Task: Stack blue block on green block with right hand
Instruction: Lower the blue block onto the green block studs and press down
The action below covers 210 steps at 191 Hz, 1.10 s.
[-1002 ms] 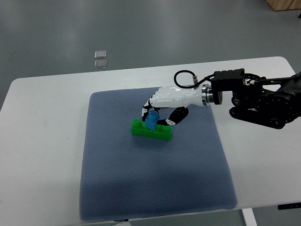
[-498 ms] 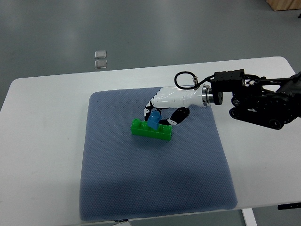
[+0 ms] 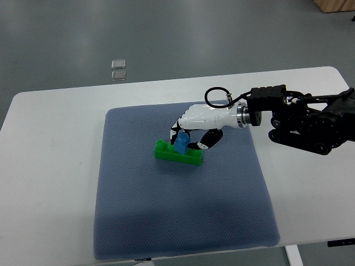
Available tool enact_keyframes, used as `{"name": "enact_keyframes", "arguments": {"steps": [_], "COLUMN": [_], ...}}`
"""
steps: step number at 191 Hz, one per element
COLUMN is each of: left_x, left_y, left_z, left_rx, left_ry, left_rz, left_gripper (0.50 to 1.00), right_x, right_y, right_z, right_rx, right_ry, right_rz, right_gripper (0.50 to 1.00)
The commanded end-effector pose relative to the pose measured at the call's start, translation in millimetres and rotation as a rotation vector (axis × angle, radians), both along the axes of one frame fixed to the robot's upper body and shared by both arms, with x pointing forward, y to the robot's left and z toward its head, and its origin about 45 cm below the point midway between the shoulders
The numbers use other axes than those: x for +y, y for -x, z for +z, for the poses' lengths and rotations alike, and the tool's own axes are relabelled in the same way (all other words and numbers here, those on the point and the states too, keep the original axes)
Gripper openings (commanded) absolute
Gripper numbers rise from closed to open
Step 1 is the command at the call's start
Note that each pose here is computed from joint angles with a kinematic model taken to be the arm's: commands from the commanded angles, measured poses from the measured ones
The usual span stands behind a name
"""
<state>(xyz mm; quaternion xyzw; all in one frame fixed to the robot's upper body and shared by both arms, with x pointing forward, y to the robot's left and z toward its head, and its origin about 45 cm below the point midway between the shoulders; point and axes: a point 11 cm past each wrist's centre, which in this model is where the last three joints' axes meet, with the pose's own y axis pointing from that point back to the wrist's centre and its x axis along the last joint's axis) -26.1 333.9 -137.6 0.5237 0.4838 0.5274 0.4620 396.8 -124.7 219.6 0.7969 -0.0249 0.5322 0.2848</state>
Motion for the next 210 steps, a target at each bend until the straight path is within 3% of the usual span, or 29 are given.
{"name": "enact_keyframes", "arguments": {"steps": [1, 210], "left_x": [-0.1, -0.1], "left_y": [0.1, 0.1], "left_z": [0.0, 0.0], "left_rx": [0.000, 0.000], "left_ry": [0.001, 0.001], "left_rz": [0.000, 0.000], "left_gripper": [1.000, 1.000], "right_x": [-1.8, -0.6], "right_y": [-1.0, 0.7], "right_z": [-2.1, -13.8], "right_rx": [0.000, -0.002], "right_ry": [0.006, 0.029], "right_rz": [-0.005, 0.003], "right_gripper": [0.500, 0.500]}}
